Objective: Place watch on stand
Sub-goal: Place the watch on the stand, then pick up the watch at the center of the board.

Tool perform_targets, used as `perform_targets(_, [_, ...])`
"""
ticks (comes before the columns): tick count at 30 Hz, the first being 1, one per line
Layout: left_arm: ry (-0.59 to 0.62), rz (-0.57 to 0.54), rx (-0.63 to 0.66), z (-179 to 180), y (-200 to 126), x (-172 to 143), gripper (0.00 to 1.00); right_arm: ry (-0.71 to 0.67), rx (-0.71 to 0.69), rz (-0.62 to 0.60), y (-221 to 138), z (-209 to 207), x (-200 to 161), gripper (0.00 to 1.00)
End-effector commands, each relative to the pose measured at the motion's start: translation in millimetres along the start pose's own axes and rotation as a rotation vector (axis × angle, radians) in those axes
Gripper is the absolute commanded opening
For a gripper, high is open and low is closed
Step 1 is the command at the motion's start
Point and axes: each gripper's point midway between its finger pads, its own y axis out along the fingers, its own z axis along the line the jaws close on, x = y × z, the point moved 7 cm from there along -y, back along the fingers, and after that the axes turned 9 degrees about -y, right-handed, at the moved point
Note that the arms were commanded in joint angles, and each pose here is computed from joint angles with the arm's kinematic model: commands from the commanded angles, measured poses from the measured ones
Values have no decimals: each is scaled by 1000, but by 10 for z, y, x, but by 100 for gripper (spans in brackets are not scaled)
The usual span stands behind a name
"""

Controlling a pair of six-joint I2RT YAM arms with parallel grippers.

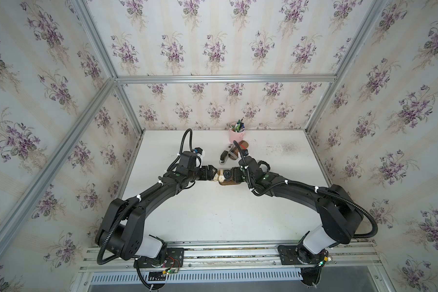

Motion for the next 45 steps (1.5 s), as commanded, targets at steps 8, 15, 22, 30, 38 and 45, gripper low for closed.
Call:
perform_targets(8, [7,-142,68,62,-354,-31,83,-7,-112,-76,-365,-340,162,63])
perform_targets(15, [-16,-287,127,205,-736,-137,88,150,-195,-49,-425,-1083,33,61])
perform_targets(22, [-53,-404,128,249,-1049,-210,92,297,-260,10,-317,-1644,-112,59])
perform_targets(30, [-63,-396,100,247,-1053,-259,93,390,-257,109,70,-1953,-235,52])
perform_targets(38, [-41,-357,45,202,-987,-287,93,412,-258,189,433,-2035,-323,42])
perform_targets(45, [-37,-353,51,210,-959,-286,93,417,-278,240,596,-2074,-424,36])
